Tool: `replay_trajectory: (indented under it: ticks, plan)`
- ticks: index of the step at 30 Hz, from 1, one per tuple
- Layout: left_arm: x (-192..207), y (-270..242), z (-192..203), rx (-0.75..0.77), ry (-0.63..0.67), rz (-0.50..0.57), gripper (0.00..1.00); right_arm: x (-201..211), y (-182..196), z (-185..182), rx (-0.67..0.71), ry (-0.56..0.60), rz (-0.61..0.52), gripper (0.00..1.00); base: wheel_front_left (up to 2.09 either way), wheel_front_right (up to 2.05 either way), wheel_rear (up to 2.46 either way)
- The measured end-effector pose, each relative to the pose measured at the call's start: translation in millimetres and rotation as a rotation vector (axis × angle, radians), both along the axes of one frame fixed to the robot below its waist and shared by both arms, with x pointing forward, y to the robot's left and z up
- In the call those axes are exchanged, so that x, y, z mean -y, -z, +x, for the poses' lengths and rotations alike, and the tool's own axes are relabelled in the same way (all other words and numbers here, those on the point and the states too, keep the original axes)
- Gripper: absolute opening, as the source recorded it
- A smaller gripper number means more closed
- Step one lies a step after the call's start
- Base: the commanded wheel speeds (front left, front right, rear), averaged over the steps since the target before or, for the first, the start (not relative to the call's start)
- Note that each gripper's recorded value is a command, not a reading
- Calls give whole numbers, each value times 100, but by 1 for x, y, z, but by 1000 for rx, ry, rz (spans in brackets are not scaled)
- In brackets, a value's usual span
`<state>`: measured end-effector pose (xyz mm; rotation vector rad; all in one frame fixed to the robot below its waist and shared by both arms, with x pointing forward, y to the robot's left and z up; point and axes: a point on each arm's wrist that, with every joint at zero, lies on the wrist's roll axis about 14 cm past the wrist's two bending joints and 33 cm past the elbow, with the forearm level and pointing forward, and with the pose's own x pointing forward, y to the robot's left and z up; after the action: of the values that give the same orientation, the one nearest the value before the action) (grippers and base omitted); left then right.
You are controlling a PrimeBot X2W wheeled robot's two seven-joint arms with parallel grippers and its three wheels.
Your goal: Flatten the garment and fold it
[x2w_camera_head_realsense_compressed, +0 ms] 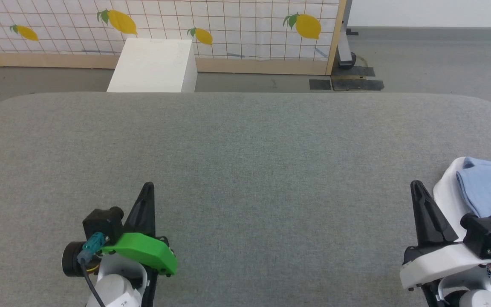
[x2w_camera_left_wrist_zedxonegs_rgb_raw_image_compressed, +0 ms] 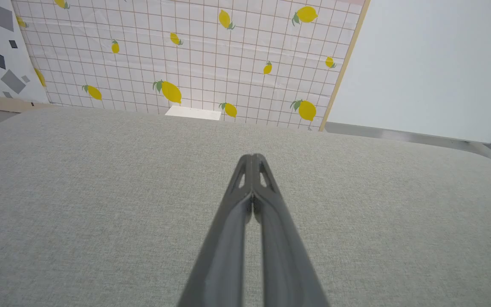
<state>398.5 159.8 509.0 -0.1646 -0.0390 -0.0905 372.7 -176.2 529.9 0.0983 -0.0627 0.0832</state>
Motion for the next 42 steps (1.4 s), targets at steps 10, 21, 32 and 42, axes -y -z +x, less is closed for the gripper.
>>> replay_trajectory:
  ticks: [10, 21, 32, 42]
  plan:
    - [-1, -3, -2, 3, -7, 19, 0, -2, 1, 0, -8, -6, -17, 0, 0, 0, 0]
    - [-3, -5, -4, -4, -13, 36, 0, -3, 2, -1, -16, -11, -28, 0, 0, 0, 0]
    - [-4, -7, -6, -7, -16, 69, 0, -5, 2, -2, -24, -16, -44, 0, 0, 0, 0]
    - [-5, -10, -9, -9, -26, 88, 0, -7, 3, -2, -32, -22, -64, 0, 0, 0, 0]
